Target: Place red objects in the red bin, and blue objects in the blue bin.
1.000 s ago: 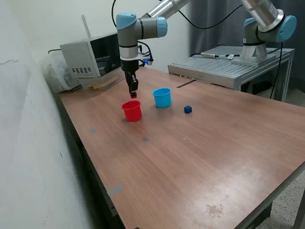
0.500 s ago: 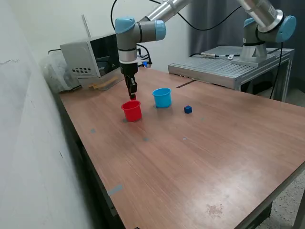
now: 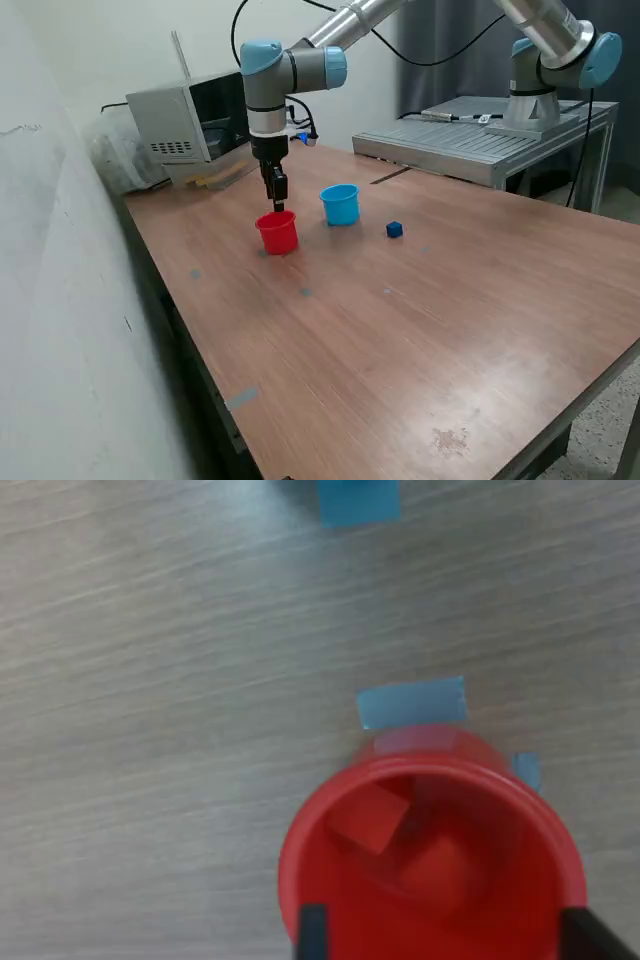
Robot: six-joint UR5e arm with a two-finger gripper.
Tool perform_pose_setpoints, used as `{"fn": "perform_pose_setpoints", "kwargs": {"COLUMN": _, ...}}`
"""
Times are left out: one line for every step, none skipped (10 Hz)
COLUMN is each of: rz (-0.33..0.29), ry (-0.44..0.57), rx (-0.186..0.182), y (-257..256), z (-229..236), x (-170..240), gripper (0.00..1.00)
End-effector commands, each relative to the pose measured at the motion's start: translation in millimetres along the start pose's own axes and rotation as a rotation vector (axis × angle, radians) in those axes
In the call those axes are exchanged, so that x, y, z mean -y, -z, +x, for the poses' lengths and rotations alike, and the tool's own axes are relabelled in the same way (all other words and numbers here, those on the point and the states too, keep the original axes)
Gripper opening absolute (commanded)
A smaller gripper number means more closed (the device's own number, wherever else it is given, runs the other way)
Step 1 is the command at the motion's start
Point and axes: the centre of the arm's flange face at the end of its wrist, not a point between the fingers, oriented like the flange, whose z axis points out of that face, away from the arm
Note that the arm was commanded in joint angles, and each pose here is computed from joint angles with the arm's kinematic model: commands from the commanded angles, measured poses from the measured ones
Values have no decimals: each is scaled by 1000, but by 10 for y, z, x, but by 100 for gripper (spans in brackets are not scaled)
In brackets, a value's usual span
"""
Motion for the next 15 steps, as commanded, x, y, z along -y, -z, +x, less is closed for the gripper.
{"fn": "perform_pose_setpoints", "kwargs": {"rz": 4, "ry": 6, "rx": -1, "y": -43, "z": 59, "x": 5, "gripper": 100}}
{"fn": "perform_pose_setpoints", "kwargs": {"rz": 9, "ry": 14, "rx": -1, "y": -58, "z": 99, "x": 20, "gripper": 100}}
{"fn": "perform_pose_setpoints", "kwargs": {"rz": 25, "ry": 29, "rx": 1, "y": -42, "z": 201, "x": 91, "gripper": 100}}
{"fn": "perform_pose_setpoints", "kwargs": {"rz": 43, "ry": 48, "rx": -4, "y": 123, "z": 299, "x": 256, "gripper": 100}}
{"fn": "perform_pose_setpoints", "kwargs": {"rz": 28, "ry": 62, "rx": -11, "y": 562, "z": 329, "x": 547, "gripper": 100}}
{"fn": "perform_pose_setpoints", "kwargs": {"rz": 45, "ry": 72, "rx": -10, "y": 712, "z": 311, "x": 842, "gripper": 100}}
{"fn": "perform_pose_setpoints", "kwargs": {"rz": 70, "ry": 79, "rx": -9, "y": 752, "z": 303, "x": 1122, "gripper": 100}}
{"fn": "perform_pose_setpoints", "kwargs": {"rz": 97, "ry": 83, "rx": -8, "y": 761, "z": 279, "x": 1390, "gripper": 100}}
{"fn": "perform_pose_setpoints", "kwargs": {"rz": 121, "ry": 78, "rx": -8, "y": 774, "z": 257, "x": 1643, "gripper": 100}}
{"fn": "perform_pose_setpoints", "kwargs": {"rz": 135, "ry": 59, "rx": -7, "y": 792, "z": 239, "x": 1827, "gripper": 100}}
{"fn": "perform_pose_setpoints", "kwargs": {"rz": 132, "ry": 57, "rx": -7, "y": 858, "z": 224, "x": 1963, "gripper": 100}}
{"fn": "perform_pose_setpoints", "kwargs": {"rz": 156, "ry": 59, "rx": -5, "y": 811, "z": 208, "x": 2158, "gripper": 100}}
{"fn": "perform_pose_setpoints", "kwargs": {"rz": 169, "ry": 43, "rx": -3, "y": 765, "z": 229, "x": 2234, "gripper": 100}}
{"fn": "perform_pose_setpoints", "kwargs": {"rz": 159, "ry": 69, "rx": -3, "y": 771, "z": 456, "x": 2340, "gripper": 100}}
{"fn": "perform_pose_setpoints", "kwargs": {"rz": 131, "ry": 109, "rx": -7, "y": 786, "z": 706, "x": 2449, "gripper": 100}}
